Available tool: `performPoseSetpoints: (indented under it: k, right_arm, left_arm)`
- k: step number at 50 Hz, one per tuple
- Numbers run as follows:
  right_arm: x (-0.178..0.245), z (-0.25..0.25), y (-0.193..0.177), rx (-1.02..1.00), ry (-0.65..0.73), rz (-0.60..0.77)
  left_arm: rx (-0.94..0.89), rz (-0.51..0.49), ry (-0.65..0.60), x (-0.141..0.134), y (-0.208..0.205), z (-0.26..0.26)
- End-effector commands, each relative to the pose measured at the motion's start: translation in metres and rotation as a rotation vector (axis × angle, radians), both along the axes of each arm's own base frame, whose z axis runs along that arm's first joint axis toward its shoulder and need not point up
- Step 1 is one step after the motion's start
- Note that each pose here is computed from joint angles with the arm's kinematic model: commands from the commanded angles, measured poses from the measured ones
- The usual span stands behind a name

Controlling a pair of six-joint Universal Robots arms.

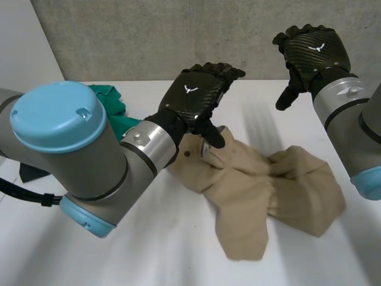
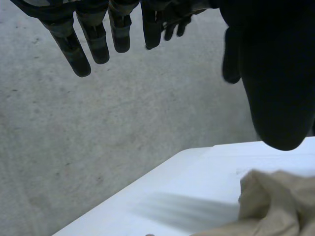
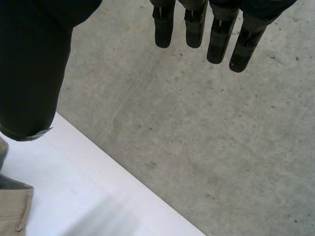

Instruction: Fold the laundry.

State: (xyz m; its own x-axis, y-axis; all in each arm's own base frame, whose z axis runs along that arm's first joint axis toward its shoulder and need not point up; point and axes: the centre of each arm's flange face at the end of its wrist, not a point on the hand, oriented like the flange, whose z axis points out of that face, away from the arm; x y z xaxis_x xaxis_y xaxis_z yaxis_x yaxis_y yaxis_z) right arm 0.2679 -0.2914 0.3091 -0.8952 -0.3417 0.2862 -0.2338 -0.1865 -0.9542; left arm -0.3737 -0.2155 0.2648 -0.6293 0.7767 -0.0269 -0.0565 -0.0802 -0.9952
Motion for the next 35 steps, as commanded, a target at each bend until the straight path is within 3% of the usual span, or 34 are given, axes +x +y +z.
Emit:
performPoseSetpoints:
  k: [1,10,20,28,35]
  right_arm:
    - [-0.004,0.004,-0.003,0.012,0.014,-0.006]
    - [-0.001,-0.006,0.005,0.073,0.159,0.019]
    - [0.013,-0.069,0.005,0.24,0.347,0.085]
    - [0.041,-0.105,0.0,0.28,0.335,0.139]
    - [0.069,-0.115,-0.014,0.287,0.161,0.171]
  left_arm:
    - [0.011,0.128,-0.022,0.037,-0.032,0.01]
    - [0.125,0.232,-0.099,0.07,-0.033,-0.005]
    - [0.17,0.353,-0.153,0.085,-0.042,-0.032]
    - [0.16,0.395,-0.245,0.096,-0.056,-0.051]
    - [0.163,0.402,-0.253,0.099,-0.054,-0.052]
